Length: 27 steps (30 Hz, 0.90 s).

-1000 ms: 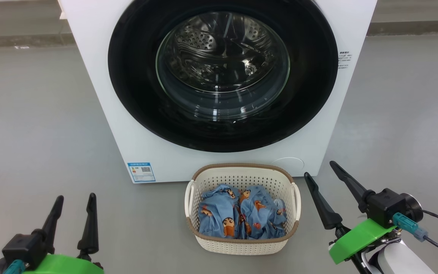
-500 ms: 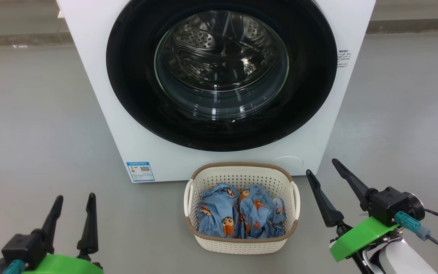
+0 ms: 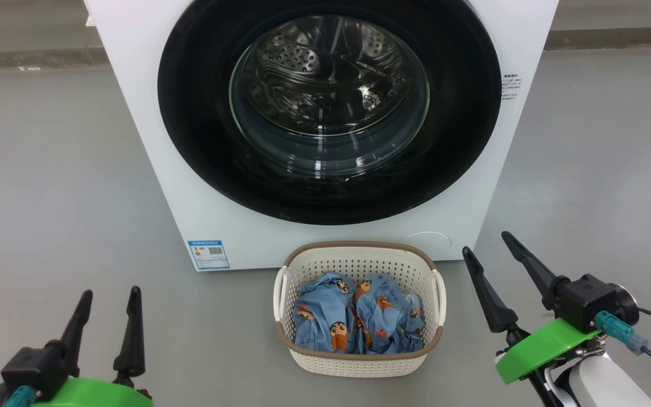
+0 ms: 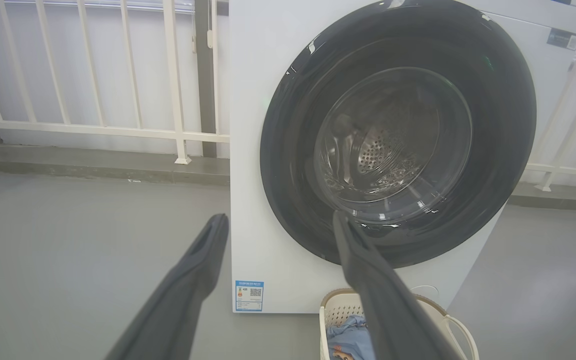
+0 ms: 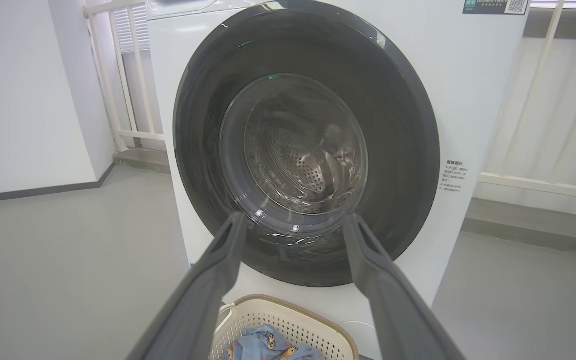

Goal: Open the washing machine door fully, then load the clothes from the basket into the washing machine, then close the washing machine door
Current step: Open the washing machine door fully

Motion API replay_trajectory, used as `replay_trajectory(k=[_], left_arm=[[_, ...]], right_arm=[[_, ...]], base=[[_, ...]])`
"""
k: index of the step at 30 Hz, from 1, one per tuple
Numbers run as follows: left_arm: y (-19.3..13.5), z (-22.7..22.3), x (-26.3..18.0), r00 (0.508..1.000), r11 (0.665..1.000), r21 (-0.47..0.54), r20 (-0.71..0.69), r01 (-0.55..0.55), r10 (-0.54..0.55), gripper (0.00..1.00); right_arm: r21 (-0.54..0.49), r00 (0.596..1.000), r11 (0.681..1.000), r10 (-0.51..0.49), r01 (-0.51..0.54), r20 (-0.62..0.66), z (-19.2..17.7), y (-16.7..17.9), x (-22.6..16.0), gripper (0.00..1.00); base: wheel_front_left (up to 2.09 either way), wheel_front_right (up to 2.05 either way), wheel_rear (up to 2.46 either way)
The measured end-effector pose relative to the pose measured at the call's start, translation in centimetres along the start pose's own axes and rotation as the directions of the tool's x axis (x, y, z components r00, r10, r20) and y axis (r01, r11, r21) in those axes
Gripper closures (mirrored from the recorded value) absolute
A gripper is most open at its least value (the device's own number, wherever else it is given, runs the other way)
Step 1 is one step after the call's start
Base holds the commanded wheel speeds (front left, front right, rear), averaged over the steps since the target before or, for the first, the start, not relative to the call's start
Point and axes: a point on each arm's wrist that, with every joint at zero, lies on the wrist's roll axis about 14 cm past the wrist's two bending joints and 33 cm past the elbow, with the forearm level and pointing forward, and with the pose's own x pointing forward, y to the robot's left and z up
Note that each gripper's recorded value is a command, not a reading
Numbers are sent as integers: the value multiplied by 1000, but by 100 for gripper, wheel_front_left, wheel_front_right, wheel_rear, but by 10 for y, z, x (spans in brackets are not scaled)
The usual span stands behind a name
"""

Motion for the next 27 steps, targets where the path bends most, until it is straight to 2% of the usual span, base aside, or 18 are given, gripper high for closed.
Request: replay_trajectory(k=[20, 27], left_arm=[[1, -3, 1, 1000, 1000, 0, -10, -3, 3, 0], [1, -2, 0, 1000, 1000, 1, -7, -1, 1, 0]], right_arm=[[7, 999, 999, -36, 35, 8, 2, -10, -1, 0], [8, 999, 999, -33, 33, 11, 3, -9, -1, 0]], base=[[0, 0, -1], [38, 38, -77]])
